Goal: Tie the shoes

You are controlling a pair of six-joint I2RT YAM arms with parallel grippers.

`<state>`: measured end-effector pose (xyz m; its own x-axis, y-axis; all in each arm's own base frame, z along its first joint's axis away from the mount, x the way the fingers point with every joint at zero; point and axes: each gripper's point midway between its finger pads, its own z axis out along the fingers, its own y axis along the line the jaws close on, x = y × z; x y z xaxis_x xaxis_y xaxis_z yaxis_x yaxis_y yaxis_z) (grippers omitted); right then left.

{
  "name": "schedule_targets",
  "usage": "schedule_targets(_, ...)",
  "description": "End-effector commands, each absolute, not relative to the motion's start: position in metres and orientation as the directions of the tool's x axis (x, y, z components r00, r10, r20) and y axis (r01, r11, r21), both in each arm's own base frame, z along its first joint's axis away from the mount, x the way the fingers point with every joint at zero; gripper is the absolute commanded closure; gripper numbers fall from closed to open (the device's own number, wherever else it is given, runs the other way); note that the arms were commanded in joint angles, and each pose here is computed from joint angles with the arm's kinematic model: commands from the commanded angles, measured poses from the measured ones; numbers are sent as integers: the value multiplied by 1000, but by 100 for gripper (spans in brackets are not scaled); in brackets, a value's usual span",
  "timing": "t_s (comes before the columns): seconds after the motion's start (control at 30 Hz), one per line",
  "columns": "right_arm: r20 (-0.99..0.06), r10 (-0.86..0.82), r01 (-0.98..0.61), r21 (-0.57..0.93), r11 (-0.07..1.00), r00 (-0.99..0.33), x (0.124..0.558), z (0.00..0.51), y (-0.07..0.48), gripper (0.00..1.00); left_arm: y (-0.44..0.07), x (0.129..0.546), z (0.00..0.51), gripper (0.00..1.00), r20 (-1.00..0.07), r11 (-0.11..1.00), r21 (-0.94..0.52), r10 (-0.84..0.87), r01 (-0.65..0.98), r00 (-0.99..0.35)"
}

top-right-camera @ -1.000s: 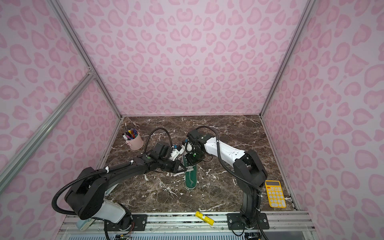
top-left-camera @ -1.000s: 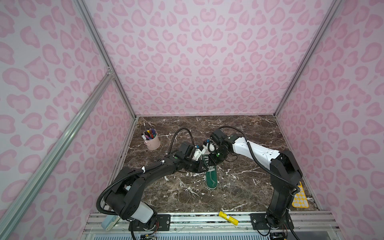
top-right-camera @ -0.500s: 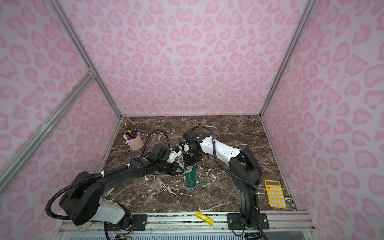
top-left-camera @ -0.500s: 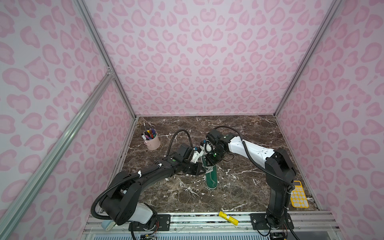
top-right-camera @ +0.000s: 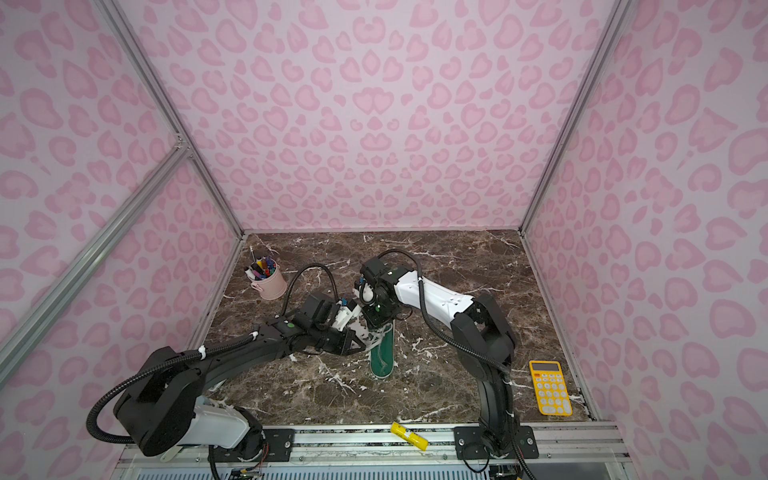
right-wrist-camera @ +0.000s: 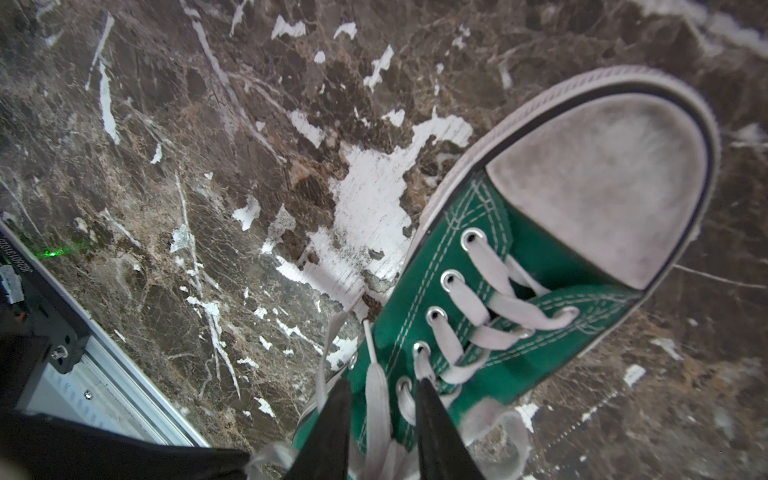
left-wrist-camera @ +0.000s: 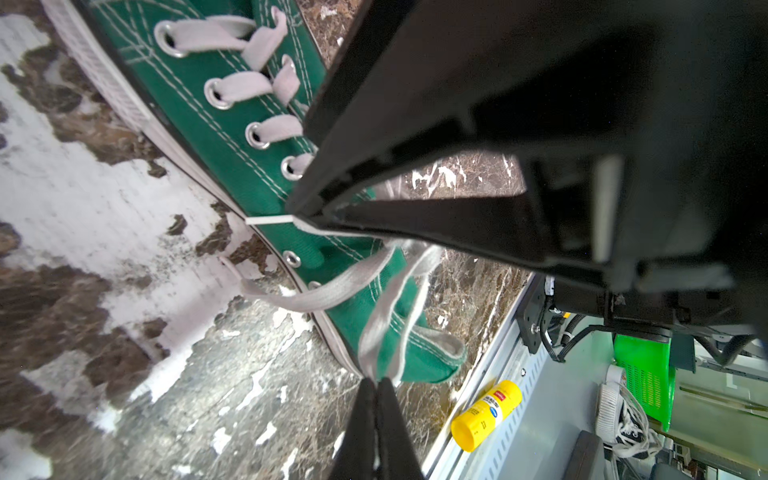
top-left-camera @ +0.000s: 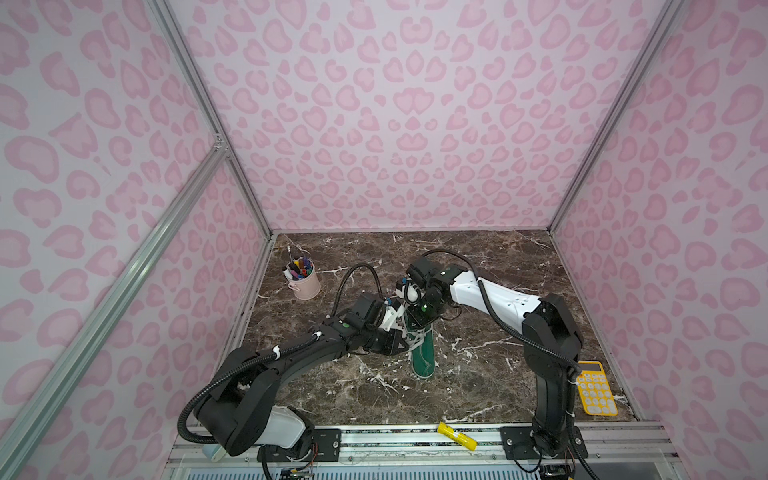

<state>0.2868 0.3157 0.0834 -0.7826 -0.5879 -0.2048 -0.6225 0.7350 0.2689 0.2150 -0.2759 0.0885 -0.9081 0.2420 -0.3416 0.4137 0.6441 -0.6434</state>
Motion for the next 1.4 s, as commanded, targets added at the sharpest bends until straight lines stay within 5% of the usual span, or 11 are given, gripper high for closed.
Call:
schedule_targets(0.0,-169,-599,-622,245,744,-783,282,74,309,69,-278,213,86,96,-334,638,-647,253,416,-908)
schedule_targets(0.5,-175,-611,-635,231,737,-772,277,61,310,70,-278,209,78,96,-317,644,-649,255,405,-914)
schedule_targets(0.87,-169,-587,-611,227,759,-792,270,56,304,93,-275,214,86,96,-345,661,-622,251,421,-904)
schedule_targets(1.37,-290,-264,-367,396,842,-920,293,82,279,96,-265,242,101,96,-376,688,-560,284,461,-882)
